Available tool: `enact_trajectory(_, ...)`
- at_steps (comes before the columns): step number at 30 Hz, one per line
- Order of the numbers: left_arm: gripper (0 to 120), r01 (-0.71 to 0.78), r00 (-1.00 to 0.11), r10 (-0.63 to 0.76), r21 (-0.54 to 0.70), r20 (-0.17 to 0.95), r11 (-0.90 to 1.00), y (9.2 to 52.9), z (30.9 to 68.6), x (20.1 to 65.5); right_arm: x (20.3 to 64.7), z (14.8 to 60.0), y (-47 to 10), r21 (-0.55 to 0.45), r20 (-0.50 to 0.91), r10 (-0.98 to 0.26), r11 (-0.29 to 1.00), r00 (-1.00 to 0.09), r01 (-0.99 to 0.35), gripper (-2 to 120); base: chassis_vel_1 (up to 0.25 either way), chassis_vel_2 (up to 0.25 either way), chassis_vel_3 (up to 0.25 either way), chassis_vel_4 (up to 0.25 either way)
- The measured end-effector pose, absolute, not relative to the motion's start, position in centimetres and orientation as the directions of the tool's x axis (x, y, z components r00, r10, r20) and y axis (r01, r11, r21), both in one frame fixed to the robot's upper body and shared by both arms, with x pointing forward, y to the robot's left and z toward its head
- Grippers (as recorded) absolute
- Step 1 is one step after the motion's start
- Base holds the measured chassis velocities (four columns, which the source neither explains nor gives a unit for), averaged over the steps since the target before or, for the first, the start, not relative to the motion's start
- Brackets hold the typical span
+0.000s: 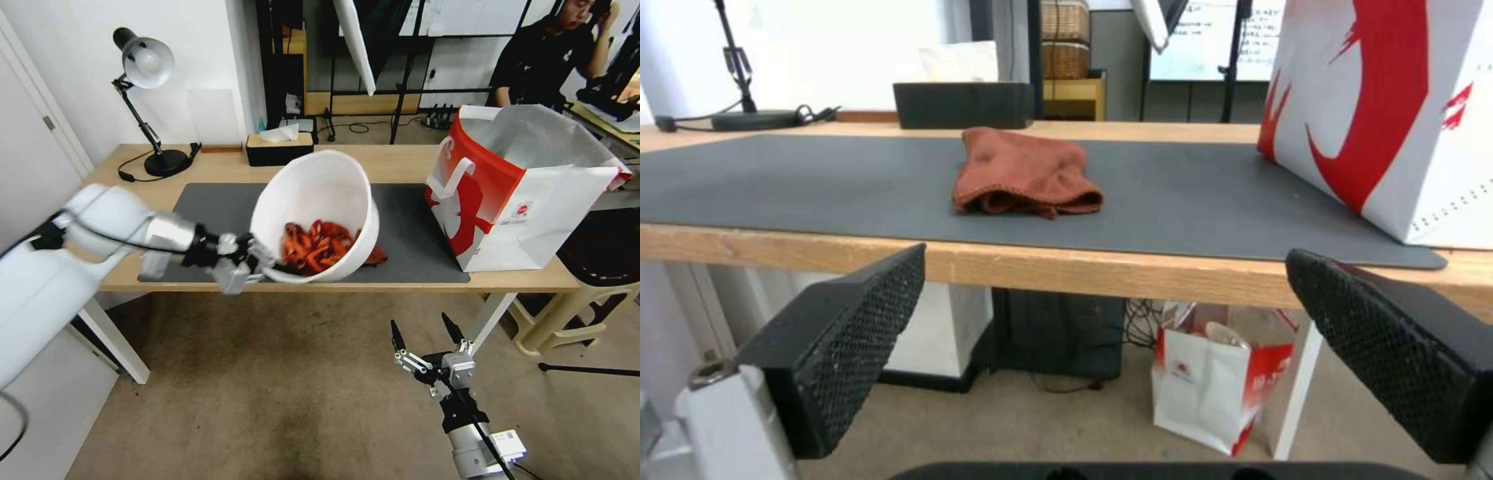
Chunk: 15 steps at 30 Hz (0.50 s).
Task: Sweep shrimp from table into container with towel, then put container into takeout bag.
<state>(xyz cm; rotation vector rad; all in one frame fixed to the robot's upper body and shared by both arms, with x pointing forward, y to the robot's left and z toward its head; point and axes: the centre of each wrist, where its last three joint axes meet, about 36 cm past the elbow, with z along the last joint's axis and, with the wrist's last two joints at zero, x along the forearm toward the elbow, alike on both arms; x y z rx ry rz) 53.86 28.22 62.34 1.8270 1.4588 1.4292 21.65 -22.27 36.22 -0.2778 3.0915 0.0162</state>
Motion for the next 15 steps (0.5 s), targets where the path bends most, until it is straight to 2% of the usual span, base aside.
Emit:
enact_trajectory(4,0,0.467,-0.081,0.905,0.818,0.417,-0.336,25.3,63.6,58.8,21.5,36.1,-22.3,-0.003,-0.035,-0.169,0.986,-0.985,-0.169,100,0.000,0.000,0.000,0.000)
enact_trajectory(5,0,0.467,-0.081,0.905,0.818,0.417,-0.336,25.3,63.6,58.8,21.5,36.1,-22.3,-0.003,-0.035,-0.169,0.986,-0.985,-0.169,100,0.000,0.000,0.000,0.000)
enact_trajectory(9,0,0.427,-0.069,0.915,0.841,0.397,-0.333,20.5,65.5,63.1,21.1,35.8,-21.9,-0.007,-0.027,-0.167,0.986,-0.986,-0.167,100,0.000,0.000,0.000,0.000)
enact_trajectory(13,0,0.411,-0.059,0.916,0.846,0.398,-0.341,18.3,65.9,64.6,21.1,35.7,-21.8,-0.008,-0.025,-0.167,0.986,-0.986,-0.166,100,0.000,0.000,0.000,0.000)
enact_trajectory(15,0,0.387,-0.041,0.919,0.854,0.392,-0.347,14.3,66.7,67.1,21.1,35.5,-21.4,-0.006,-0.024,-0.167,0.986,-0.986,-0.167,100,0.000,0.000,0.000,0.000)
